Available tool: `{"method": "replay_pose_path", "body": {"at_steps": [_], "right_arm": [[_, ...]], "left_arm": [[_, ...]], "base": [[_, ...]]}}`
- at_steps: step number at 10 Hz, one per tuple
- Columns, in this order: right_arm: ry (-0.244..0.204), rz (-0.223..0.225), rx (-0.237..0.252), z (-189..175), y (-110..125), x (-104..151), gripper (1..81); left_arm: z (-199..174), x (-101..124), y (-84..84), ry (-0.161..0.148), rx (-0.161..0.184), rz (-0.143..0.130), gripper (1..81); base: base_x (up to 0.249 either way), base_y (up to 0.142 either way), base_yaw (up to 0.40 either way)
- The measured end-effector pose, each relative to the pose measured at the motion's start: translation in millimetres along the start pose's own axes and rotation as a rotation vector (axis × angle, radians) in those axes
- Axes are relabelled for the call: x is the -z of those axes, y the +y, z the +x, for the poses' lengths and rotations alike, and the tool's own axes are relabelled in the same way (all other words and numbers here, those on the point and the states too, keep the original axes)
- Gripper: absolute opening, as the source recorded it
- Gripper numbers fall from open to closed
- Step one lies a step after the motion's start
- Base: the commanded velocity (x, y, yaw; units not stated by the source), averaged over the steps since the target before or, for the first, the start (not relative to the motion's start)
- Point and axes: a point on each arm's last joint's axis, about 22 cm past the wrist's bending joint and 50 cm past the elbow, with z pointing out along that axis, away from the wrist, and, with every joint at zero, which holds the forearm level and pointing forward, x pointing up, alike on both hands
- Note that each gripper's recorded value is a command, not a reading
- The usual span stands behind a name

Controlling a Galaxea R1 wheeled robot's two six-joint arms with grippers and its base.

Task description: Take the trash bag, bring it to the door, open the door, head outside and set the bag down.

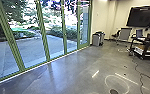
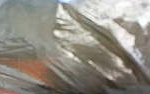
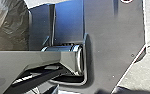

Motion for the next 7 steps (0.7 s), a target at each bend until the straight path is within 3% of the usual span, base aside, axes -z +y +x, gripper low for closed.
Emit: {"method": "replay_pose_path", "body": {"at_steps": [4, 7], "right_arm": [[-0.009, 0.0, -0.002, -9, 0, -1, 81.1], [0.009, 0.001, 0.003, 4, -1, 0, 81.1]], "left_arm": [[-15, -1, 0.1, -0.017, 0.004, -0.002, 1.0], [1, 0, -0.1, 0.007, -0.001, 0.001, 1.0]], "base": [[0.095, 0.0, 0.0], [0.133, 0.0, 0.0]]}}
